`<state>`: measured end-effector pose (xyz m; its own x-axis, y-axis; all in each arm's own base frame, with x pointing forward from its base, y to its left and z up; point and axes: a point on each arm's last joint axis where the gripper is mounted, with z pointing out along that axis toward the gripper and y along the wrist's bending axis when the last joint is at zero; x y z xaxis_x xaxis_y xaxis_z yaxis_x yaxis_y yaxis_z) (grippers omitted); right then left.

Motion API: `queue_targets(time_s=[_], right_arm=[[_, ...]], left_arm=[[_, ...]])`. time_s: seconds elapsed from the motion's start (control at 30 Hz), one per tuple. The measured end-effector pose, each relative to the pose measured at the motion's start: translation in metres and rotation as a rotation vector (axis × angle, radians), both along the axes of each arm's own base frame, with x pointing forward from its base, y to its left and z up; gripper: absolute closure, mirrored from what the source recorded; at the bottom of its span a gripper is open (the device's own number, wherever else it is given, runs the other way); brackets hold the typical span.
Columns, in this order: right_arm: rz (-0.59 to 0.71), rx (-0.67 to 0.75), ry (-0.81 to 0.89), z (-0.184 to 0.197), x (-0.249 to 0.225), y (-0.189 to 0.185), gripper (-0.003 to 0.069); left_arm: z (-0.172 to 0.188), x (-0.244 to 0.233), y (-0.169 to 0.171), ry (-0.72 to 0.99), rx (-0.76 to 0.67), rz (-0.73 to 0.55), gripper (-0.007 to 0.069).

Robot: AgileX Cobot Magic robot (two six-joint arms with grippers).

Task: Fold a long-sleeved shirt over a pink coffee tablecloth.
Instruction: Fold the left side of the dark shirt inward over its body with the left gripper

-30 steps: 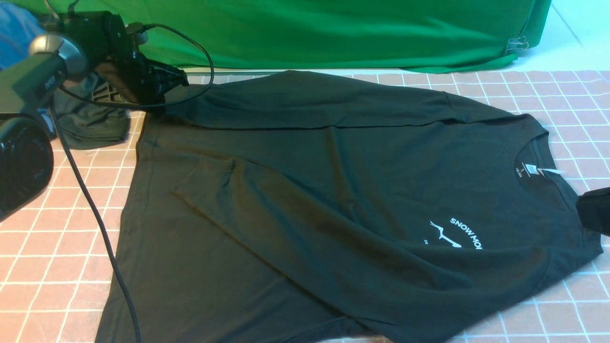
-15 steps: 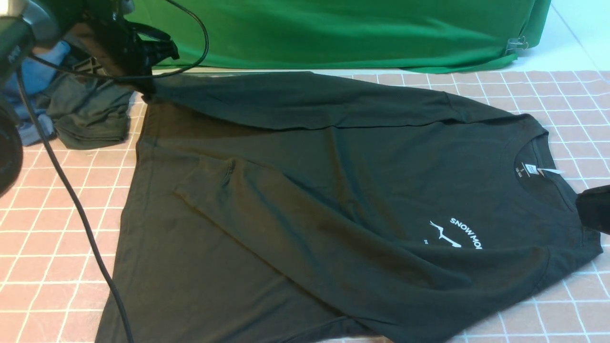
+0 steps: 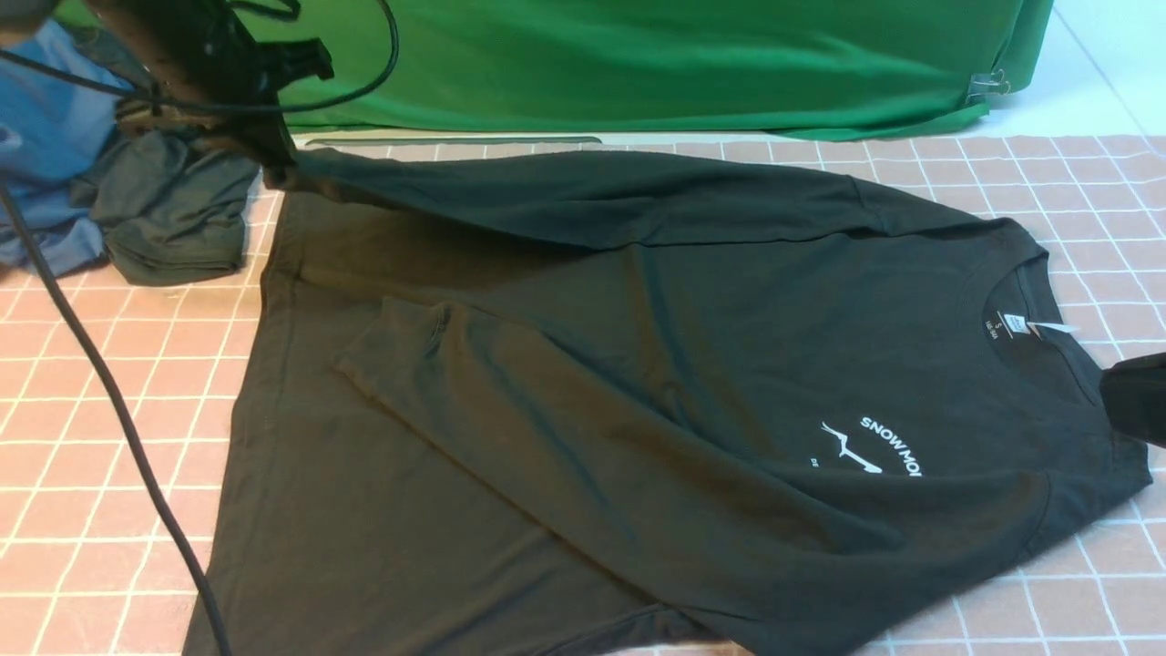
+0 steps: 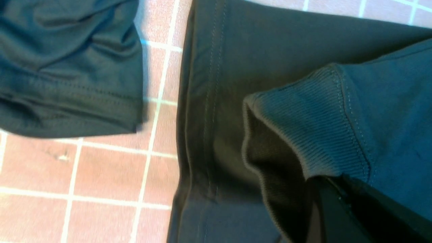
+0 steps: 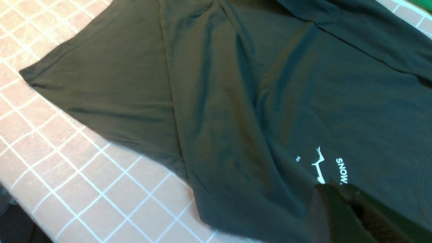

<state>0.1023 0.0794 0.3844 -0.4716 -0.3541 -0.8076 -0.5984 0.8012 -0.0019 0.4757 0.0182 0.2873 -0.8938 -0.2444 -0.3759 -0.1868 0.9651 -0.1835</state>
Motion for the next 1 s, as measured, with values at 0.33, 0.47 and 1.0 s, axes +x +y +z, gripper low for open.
queue_targets(time_s=[0.33, 0.47, 1.0], right_arm=[[0.003, 0.02, -0.027, 0.002, 0.001, 0.001, 0.0623], [0.004, 0.022, -0.034, 0.003, 0.002, 0.001, 0.0623], [0.029, -0.001, -0.061, 0.004, 0.002, 0.002, 0.0623]], left_arm=[[0.039, -0.038, -0.005, -0.023, -0.013, 0.016, 0.0594], [0.032, -0.055, -0.007, 0.032, -0.024, 0.031, 0.0594], [-0.005, -0.117, -0.039, 0.24, -0.009, -0.013, 0.0594]])
